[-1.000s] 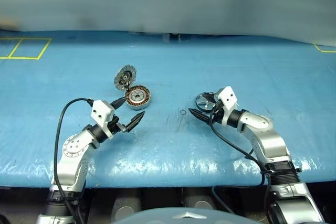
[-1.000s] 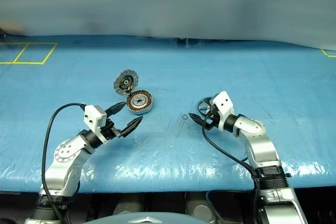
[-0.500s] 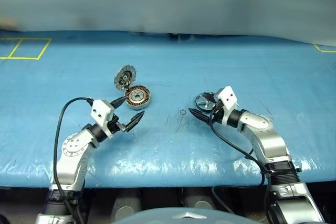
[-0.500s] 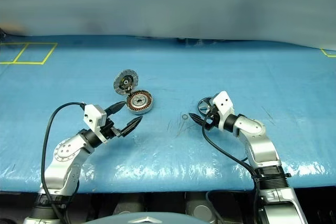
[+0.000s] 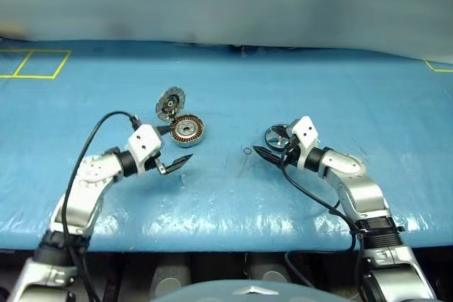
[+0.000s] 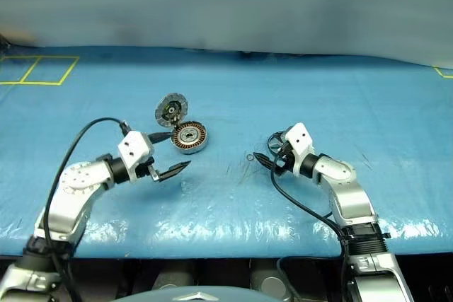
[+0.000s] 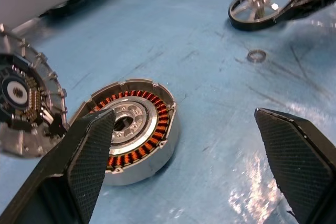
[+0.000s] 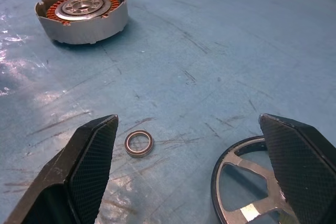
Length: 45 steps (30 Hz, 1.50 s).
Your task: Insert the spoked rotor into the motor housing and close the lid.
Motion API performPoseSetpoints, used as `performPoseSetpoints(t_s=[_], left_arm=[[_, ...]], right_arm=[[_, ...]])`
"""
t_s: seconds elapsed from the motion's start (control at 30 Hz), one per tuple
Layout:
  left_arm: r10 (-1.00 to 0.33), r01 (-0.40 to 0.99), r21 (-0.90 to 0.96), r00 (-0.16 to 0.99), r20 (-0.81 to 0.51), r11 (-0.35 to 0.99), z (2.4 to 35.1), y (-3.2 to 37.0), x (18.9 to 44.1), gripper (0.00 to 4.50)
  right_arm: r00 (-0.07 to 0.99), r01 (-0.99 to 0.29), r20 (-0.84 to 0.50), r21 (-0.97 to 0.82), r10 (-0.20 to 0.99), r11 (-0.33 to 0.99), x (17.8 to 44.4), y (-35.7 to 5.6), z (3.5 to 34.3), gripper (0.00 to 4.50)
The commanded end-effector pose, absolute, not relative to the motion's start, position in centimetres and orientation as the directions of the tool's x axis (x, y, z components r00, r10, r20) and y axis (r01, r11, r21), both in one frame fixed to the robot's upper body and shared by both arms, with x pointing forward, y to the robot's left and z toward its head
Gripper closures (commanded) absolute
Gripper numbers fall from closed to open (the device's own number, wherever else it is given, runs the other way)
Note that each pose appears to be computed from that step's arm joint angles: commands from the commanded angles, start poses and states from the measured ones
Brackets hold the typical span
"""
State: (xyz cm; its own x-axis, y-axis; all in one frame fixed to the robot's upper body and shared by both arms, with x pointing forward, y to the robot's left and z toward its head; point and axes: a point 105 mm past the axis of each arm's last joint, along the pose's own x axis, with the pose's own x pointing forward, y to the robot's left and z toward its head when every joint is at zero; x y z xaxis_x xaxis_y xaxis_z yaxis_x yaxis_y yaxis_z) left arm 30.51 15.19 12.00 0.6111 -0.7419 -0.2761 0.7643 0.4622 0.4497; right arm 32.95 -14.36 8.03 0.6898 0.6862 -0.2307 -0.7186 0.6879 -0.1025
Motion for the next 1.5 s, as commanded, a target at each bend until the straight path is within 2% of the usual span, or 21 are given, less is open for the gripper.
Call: performPoseSetpoints(t_s=[0.03, 0.2, 0.37, 0.47, 0.7, 0.87, 1.27, 1.5], left_arm=[[-0.758, 0.805, 0.556, 0.491, -0.428, 0.208, 13.9, 13.8, 30.9, 0.02], [-0.646, 0.836, 0.533, 0.336, -0.686, -0.131, 13.9, 12.4, 31.8, 0.02], [-0.480, 0.802, 0.447, 0.235, -0.845, -0.395, 14.6, 10.5, 32.5, 0.02], [-0.391, 0.773, 0.403, 0.219, -0.894, -0.490, 15.1, 9.8, 33.0, 0.02], [-0.236, 0.753, 0.343, 0.252, -0.938, -0.561, 14.8, 10.5, 34.4, 0.02], [-0.175, 0.738, 0.337, 0.291, -0.941, -0.584, 14.8, 11.3, 34.6, 0.02], [-0.072, 0.768, 0.271, 0.284, -0.956, -0.581, 13.0, 13.4, 34.8, 0.02], [-0.068, 0.777, 0.287, 0.302, -0.951, -0.560, 13.0, 13.7, 35.1, 0.02]], right_arm=[[0.687, -0.726, -0.186, -0.148, 0.702, 0.671, 33.5, -14.0, 9.7, 0.00], [0.675, -0.738, -0.188, -0.154, 0.713, 0.657, 33.9, -13.8, 10.0, 0.00], [0.660, -0.751, -0.206, -0.167, 0.722, 0.639, 33.9, -13.9, 10.4, 0.00], [0.656, -0.755, -0.215, -0.180, 0.723, 0.631, 34.0, -14.2, 10.7, 0.00], [0.659, -0.752, -0.239, -0.211, 0.713, 0.624, 34.0, -15.2, 11.3, 0.00], [0.647, -0.762, -0.264, -0.216, 0.715, 0.610, 33.8, -15.3, 11.3, 0.00], [0.615, -0.789, -0.292, -0.217, 0.733, 0.575, 33.8, -14.7, 11.4, 0.00], [0.604, -0.797, -0.301, -0.211, 0.738, 0.566, 33.6, -14.5, 11.2, 0.00]])
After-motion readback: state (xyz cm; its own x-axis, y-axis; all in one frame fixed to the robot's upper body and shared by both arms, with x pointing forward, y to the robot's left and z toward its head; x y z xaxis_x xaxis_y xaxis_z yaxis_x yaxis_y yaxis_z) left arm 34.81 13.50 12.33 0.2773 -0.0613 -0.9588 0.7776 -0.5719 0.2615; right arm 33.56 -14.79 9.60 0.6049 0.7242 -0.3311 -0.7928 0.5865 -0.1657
